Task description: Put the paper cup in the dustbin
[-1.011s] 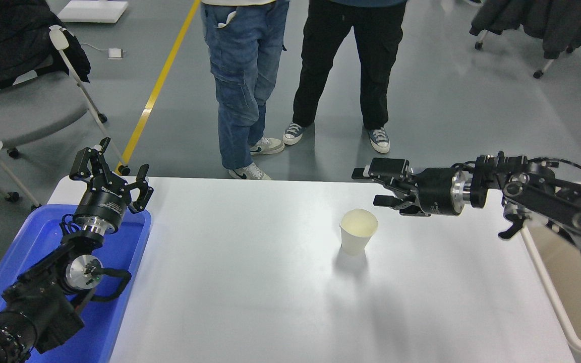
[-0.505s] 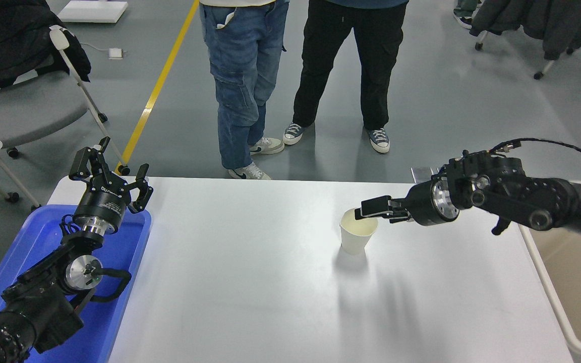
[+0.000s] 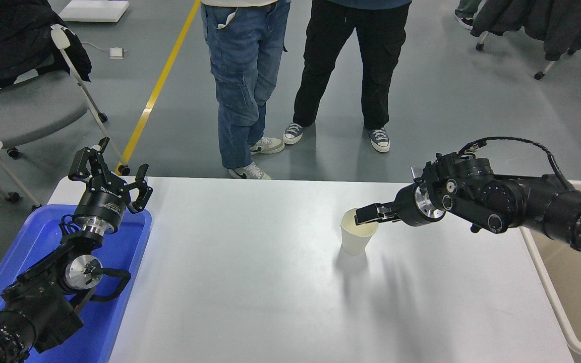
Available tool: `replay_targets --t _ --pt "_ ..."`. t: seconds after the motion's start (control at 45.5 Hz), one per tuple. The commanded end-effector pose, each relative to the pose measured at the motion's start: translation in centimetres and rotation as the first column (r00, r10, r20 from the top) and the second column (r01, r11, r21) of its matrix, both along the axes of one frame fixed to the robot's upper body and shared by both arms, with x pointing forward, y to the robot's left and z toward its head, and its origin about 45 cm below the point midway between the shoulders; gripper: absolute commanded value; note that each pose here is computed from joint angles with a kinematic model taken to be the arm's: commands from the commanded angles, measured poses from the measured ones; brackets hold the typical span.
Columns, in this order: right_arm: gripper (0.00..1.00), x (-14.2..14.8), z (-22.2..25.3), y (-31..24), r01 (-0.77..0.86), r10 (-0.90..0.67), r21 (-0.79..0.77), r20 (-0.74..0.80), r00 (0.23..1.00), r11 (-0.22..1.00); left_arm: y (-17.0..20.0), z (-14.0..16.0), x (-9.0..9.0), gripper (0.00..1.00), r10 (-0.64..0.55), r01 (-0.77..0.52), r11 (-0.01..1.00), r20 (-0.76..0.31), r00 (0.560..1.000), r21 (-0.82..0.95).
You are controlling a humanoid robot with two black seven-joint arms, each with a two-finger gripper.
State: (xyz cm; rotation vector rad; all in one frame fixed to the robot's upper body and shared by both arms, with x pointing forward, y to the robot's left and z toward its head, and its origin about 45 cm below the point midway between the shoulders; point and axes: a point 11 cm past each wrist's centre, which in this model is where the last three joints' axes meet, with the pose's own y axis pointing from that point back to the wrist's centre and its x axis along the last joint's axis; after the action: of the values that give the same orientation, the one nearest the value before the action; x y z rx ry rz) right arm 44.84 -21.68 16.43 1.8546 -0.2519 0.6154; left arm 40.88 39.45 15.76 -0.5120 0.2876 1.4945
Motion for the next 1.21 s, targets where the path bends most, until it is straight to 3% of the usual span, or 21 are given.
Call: replay_targets --t 0.0,0.725,0.857,1.033,1.143,1.187 --pt "1.0 0.4 -1.0 -0.6 0.022 -0.021 -0.038 0.021 1.0 0.999 0.0 0.0 0.0 1.0 -0.001 0.001 1.0 0.001 1.0 0.0" --pt "0.97 -0.4 -3.2 0.3 0.042 -0.043 0.006 0.034 0.999 0.999 0.0 0.0 0.0 1.0 -0.001 0.001 1.0 0.001 1.0 0.0" --pt "0.74 -0.4 -3.4 0.2 0.043 -0.044 0.005 0.048 0.998 0.999 0.0 0.0 0.0 1.0 -0.001 0.001 1.0 0.001 1.0 0.0" --pt "0.63 -0.4 -3.4 0.2 0.043 -0.043 0.009 0.059 0.997 0.999 0.0 0.0 0.0 1.0 -0.001 0.001 1.0 0.001 1.0 0.0" --pt "0.49 -0.4 -3.4 0.2 0.046 -0.046 0.012 0.059 0.997 0.999 0.0 0.0 0.0 1.0 -0.001 0.001 1.0 0.001 1.0 0.0" --pt "0.34 -0.4 -3.4 0.2 0.044 -0.045 0.009 0.058 0.997 0.999 0.0 0.0 0.0 1.0 0.0 0.0 1.0 0.0 1.0 0.0"
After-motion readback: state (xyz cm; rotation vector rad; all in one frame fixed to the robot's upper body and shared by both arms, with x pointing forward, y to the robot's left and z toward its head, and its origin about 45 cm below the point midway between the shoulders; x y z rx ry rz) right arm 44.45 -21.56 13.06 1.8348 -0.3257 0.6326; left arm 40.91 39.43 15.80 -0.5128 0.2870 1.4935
